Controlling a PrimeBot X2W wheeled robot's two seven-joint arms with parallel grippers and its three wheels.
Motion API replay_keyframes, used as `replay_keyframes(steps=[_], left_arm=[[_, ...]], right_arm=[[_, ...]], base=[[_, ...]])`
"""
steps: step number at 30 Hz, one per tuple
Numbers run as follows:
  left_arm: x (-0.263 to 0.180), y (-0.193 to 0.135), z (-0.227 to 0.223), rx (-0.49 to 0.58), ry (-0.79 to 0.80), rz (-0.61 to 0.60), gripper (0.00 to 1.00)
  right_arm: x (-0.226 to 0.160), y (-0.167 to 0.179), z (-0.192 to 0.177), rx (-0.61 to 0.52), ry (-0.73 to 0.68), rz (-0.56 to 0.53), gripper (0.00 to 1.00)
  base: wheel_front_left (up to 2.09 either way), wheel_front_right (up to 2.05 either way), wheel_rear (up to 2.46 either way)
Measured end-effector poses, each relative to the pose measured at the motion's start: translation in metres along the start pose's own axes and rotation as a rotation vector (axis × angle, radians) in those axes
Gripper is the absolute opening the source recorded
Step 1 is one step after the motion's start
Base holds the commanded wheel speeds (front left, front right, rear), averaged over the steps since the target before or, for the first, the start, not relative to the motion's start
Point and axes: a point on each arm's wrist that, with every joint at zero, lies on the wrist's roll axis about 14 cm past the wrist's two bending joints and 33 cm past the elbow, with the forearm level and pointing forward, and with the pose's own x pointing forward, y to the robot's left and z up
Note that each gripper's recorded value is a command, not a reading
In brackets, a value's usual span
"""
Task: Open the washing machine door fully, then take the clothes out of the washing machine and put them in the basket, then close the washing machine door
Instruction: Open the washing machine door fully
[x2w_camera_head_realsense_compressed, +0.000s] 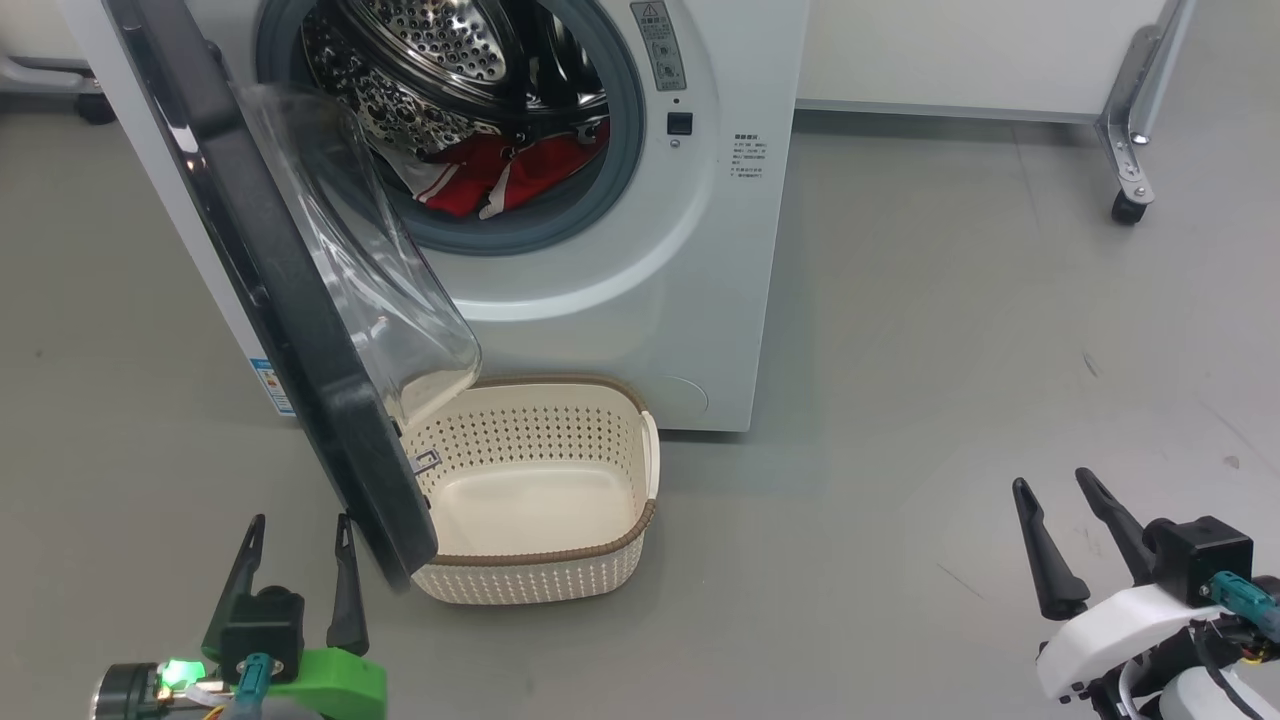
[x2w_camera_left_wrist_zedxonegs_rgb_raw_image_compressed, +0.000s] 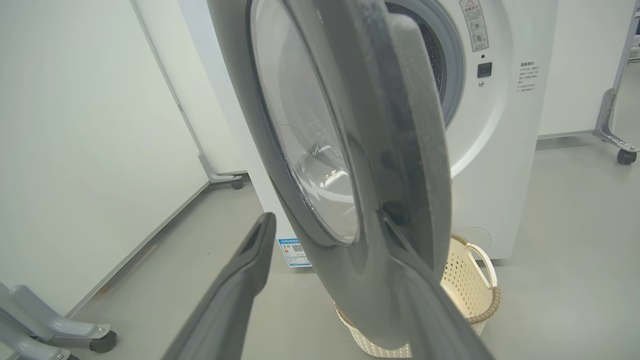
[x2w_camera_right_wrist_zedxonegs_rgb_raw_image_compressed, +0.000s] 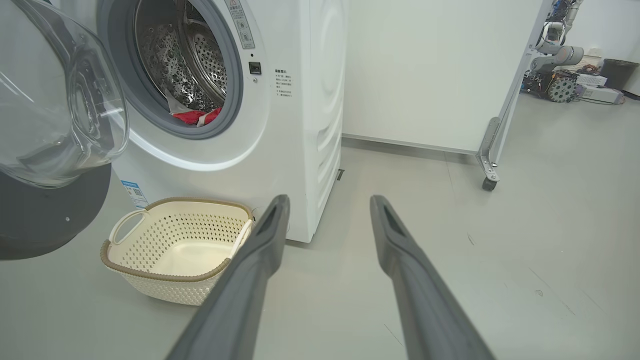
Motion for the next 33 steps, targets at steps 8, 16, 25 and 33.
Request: replay_keyframes(steps=[8, 16, 25, 33], left_arm=[[-0.004, 0.003, -0.006, 0.000, 0.017, 0.008, 1.00], [-0.006, 0.008, -0.007, 0.000, 0.021, 0.024, 1.00], [-0.008, 0.009, -0.009, -0.001, 0.028, 0.029, 1.00], [-0.009, 0.008, -0.011, -0.014, 0.034, 0.027, 1.00]], right_arm=[[-0.001, -0.012, 0.003, 0.012, -0.028, -0.065, 1.00], [0.002, 0.000, 0.010, 0.029, -0.065, -0.054, 1.00], [0.003, 0.007, 0.017, 0.021, -0.094, -0.045, 1.00], [0.000, 0.007, 0.016, 0.030, -0.096, -0.057, 1.00]], base=[[0.00, 0.00, 0.00], [0.00, 0.00, 0.00], [0.00, 0.00, 0.00], [0.00, 0.00, 0.00]])
